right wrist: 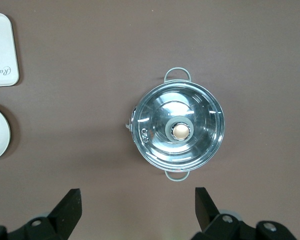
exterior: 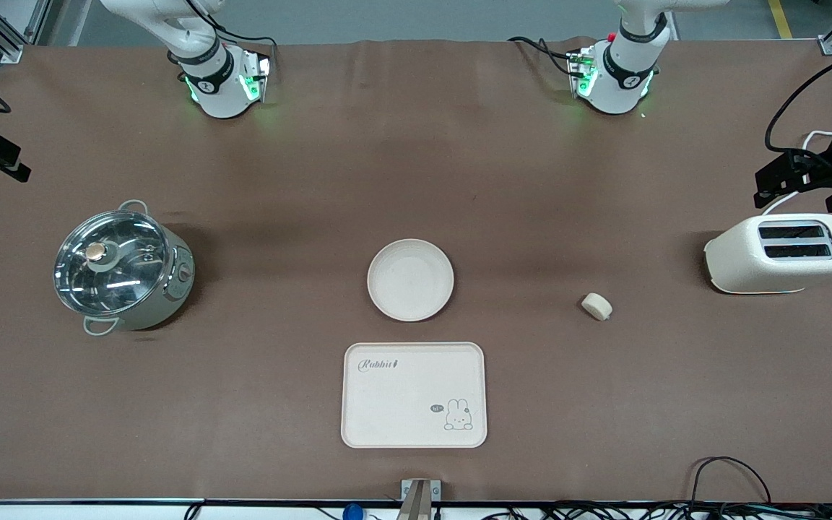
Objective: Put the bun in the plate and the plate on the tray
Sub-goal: 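Reach the left gripper to the cream bun and grasp it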
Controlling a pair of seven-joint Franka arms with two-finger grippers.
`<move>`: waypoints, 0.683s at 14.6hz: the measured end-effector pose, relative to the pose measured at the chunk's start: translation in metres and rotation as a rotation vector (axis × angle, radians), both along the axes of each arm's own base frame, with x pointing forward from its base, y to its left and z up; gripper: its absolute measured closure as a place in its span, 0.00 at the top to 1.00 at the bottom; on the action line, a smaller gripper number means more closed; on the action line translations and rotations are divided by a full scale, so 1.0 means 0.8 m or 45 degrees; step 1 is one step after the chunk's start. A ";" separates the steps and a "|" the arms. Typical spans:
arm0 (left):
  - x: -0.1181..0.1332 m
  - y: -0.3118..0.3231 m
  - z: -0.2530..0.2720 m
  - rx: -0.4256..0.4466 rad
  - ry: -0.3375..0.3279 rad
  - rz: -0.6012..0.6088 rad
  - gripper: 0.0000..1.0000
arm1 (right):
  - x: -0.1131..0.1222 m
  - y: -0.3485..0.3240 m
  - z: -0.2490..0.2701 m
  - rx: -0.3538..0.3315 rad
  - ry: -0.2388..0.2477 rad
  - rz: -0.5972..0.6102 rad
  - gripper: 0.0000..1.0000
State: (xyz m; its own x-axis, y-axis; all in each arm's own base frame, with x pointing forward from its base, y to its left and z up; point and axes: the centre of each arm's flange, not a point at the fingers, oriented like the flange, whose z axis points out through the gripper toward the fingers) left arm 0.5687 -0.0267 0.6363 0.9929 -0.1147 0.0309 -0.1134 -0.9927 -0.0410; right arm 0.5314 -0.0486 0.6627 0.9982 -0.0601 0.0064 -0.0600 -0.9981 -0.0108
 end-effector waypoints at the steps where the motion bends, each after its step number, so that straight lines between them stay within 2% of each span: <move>1: 0.000 0.000 0.000 0.000 0.000 -0.002 1.00 | 0.000 0.000 -0.001 0.000 0.001 0.000 1.00; 5: 0.000 -0.004 -0.001 0.000 0.003 -0.011 1.00 | 0.001 0.001 -0.001 0.001 0.002 0.002 1.00; 6: 0.001 -0.008 -0.009 0.001 0.026 -0.019 1.00 | 0.001 0.001 -0.001 0.001 0.002 0.003 1.00; 8: 0.013 -0.033 -0.070 0.008 0.149 -0.052 1.00 | 0.001 0.004 -0.001 0.003 0.002 0.007 1.00; 10: 0.040 -0.074 -0.176 0.018 0.229 -0.041 1.00 | 0.002 0.019 -0.002 0.008 0.005 0.036 1.00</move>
